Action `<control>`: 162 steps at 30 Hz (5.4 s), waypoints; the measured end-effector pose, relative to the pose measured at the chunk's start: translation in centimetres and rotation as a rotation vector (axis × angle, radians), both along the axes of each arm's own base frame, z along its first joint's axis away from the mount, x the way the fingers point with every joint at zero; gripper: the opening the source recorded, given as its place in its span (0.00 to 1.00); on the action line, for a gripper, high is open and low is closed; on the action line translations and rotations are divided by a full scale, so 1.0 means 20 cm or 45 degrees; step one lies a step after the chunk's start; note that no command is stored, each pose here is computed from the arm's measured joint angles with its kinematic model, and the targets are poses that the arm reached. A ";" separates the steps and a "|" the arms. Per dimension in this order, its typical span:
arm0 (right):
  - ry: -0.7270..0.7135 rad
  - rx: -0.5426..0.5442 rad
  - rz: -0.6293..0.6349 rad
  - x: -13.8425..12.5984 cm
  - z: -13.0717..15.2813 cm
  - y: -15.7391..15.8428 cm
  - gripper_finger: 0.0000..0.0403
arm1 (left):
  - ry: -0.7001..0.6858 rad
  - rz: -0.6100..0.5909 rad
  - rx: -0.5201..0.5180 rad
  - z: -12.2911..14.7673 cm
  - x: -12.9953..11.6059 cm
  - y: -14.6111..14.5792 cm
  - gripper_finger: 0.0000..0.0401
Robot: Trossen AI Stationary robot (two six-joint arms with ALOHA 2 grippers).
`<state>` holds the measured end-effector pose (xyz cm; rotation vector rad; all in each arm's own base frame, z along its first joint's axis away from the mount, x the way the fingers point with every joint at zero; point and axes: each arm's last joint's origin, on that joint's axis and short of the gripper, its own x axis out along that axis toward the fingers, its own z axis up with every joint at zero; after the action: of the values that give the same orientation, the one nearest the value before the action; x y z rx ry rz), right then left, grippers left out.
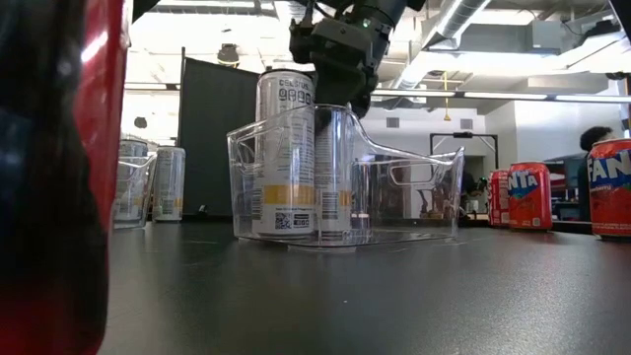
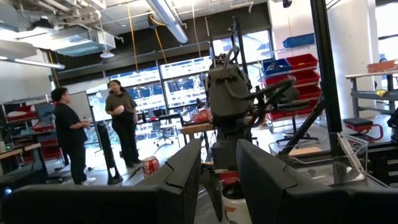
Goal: Sort soda cans
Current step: Put the white soda can into the middle transparent bin
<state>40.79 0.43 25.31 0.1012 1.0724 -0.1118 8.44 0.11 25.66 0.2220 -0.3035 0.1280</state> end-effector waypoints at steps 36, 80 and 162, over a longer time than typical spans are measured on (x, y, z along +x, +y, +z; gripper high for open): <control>0.033 -0.288 0.044 -0.06 0.41 -0.03 0.89 | 0.007 0.001 0.004 0.00 0.00 0.00 0.25; -0.289 -0.527 -0.107 -0.51 0.87 -0.73 0.82 | -0.155 0.551 -0.201 0.05 -0.04 0.06 0.50; -0.358 -0.250 0.198 -0.56 0.67 -0.90 0.82 | 1.909 1.406 -1.311 0.40 0.44 1.44 0.92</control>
<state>29.60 -17.67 38.78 -0.1401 0.7809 -0.0597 17.15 28.81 33.74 -0.5916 1.4162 1.0992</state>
